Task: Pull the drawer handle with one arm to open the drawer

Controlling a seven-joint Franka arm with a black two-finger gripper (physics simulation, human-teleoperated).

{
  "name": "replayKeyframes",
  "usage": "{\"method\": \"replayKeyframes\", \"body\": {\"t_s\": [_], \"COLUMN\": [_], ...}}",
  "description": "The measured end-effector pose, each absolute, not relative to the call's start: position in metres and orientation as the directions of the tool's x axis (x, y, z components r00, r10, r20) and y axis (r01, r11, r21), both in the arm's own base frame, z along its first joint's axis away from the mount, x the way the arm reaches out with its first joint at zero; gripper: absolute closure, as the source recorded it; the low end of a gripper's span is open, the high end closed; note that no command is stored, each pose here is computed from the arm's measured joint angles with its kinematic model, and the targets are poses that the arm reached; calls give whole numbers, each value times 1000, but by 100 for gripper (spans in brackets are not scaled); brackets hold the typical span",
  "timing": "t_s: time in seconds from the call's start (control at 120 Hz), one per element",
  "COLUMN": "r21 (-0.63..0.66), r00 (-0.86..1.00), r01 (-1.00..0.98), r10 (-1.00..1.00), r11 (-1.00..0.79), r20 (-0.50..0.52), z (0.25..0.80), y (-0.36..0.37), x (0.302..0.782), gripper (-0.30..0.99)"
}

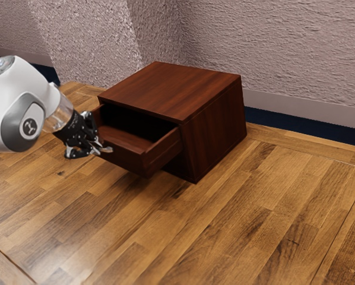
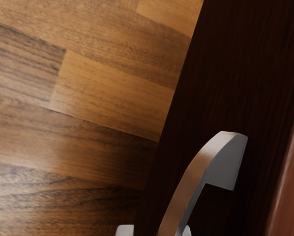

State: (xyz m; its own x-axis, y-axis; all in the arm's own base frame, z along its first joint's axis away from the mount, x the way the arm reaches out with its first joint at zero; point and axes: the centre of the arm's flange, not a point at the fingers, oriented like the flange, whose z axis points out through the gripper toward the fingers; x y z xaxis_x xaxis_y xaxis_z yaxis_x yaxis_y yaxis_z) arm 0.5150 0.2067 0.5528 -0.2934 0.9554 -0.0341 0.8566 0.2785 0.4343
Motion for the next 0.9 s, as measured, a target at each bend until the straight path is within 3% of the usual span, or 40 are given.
{"method": "replayKeyframes", "body": {"t_s": [0.9], "r21": [431], "r00": [-291], "r01": [858], "r10": [956], "r11": [279], "r20": [-40], "z": [549], "y": [211], "x": [491], "gripper": [69]}}
